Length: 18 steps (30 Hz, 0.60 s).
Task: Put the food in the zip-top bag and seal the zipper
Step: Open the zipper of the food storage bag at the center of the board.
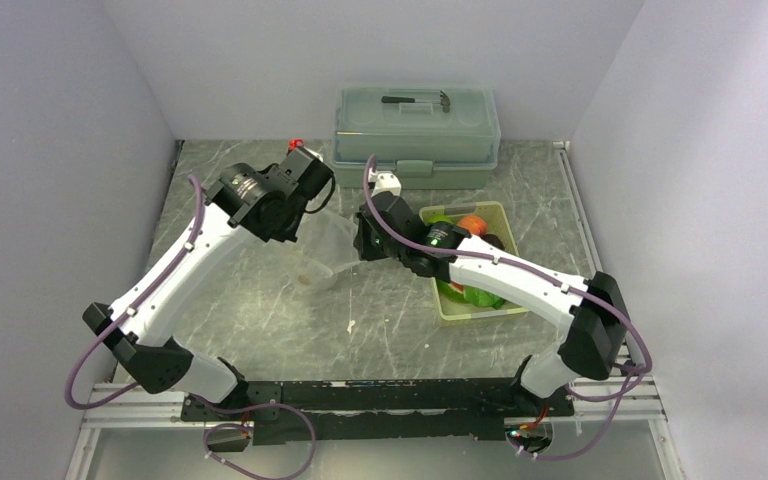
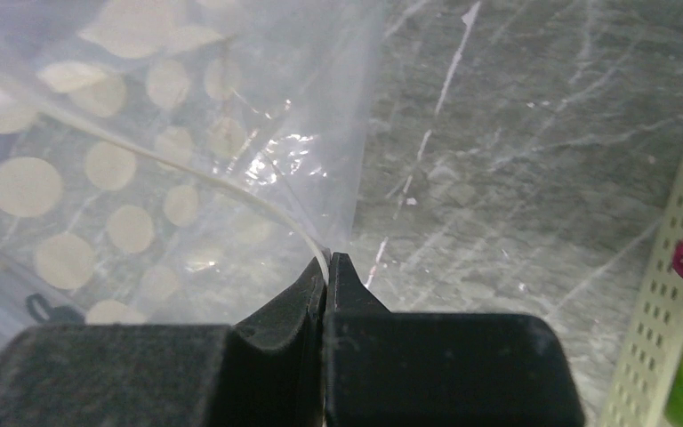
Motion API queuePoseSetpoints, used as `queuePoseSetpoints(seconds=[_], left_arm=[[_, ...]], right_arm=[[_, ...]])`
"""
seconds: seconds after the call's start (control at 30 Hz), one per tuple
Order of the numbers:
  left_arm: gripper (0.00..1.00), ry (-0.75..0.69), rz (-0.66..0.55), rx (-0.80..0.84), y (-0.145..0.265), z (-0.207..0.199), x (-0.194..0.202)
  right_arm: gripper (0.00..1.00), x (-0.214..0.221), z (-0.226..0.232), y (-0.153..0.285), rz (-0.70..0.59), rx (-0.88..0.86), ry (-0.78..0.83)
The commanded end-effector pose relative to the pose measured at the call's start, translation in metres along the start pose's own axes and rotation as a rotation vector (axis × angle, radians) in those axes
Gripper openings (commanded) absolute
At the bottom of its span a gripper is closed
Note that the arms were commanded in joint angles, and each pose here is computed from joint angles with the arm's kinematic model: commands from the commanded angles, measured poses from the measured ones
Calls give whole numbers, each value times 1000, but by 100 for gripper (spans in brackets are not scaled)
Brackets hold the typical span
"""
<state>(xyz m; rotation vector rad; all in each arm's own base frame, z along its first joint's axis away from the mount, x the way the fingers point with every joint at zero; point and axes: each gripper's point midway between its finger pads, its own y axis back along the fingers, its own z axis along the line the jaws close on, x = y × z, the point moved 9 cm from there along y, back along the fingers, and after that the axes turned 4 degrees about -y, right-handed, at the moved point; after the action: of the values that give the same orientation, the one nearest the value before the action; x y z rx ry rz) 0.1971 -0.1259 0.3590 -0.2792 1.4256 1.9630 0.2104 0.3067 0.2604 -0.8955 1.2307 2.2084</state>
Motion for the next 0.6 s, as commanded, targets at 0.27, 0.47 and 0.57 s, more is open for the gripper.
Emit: queuePoseSetpoints(seconds=[0.27, 0.47, 0.57], left_arm=[[0, -28, 34, -25, -12, -18, 2], [0, -29, 40, -14, -15, -23, 2], [0, -27, 38, -8, -16, -25, 1]], right_arm=[[0, -17, 18, -1, -14, -163, -56], [25, -28, 20, 13, -47, -180, -58], [40, -32, 21, 21, -66, -193, -64]])
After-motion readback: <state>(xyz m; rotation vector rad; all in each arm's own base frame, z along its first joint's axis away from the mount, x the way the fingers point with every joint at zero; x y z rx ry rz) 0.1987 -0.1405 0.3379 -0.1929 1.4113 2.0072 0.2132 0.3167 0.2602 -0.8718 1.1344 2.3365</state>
